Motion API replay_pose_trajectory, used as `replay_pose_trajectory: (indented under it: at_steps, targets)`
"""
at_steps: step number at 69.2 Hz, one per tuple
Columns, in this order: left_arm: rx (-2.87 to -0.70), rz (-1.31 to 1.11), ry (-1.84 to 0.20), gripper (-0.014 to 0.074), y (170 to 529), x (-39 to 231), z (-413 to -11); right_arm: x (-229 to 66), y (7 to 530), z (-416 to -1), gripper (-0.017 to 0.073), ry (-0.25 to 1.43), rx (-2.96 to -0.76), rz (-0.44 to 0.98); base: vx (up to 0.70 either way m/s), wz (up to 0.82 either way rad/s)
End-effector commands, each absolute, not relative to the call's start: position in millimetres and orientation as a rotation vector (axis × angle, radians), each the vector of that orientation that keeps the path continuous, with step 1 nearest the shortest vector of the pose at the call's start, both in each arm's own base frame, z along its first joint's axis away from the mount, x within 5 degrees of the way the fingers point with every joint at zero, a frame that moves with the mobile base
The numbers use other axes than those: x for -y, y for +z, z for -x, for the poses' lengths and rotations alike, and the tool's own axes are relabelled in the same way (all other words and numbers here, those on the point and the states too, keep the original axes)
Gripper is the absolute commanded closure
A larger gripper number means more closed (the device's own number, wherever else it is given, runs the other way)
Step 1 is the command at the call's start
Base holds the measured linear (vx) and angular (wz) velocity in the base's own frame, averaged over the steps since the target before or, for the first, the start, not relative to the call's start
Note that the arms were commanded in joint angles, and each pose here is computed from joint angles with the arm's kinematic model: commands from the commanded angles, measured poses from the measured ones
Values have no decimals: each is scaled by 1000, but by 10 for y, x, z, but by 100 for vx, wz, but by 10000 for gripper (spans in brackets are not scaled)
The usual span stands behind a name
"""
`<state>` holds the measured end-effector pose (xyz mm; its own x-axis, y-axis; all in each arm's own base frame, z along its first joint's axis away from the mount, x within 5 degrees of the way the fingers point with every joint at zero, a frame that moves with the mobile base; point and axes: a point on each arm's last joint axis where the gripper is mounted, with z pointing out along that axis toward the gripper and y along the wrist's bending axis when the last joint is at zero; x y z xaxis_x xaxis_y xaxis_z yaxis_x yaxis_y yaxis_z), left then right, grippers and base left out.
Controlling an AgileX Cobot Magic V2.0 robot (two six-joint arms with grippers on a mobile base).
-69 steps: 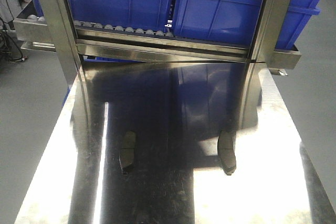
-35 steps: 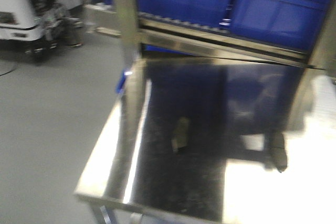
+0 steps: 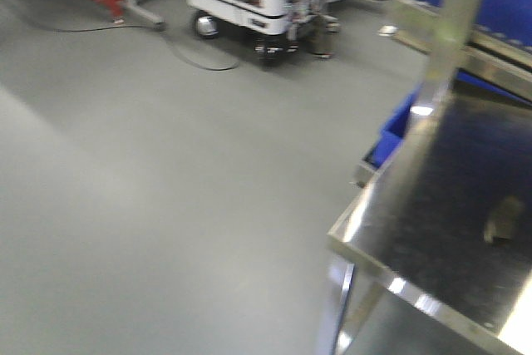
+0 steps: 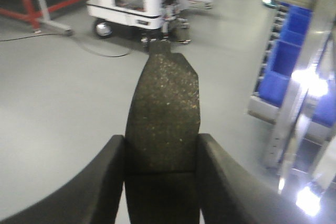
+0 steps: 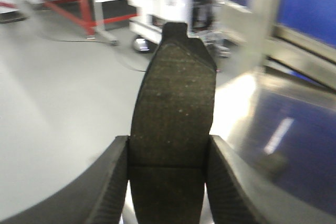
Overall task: Move and align brake pads A on conveyor
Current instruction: 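Turn the base away from the table holding both brake pads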
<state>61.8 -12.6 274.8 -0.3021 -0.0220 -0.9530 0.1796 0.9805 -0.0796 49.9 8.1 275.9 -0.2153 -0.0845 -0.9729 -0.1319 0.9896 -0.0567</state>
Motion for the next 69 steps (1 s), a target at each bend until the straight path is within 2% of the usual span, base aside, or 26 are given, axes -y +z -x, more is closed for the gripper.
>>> replay_pose_trajectory:
  at_steps: [1,40,69]
  targets:
    - [-1752,-109,-223,600,2922,136,-635,-73,2938,-504,567,34,-1678,144,-18,85]
    - [-1753,-109,-223,600,2921,136,-634,-73,2938,-504,567,34,-1678,144,-16,86]
    - [-1753,-109,-223,600,2921,136,-634,-73,2937,-504,567,34,-1678,145,-4,86]
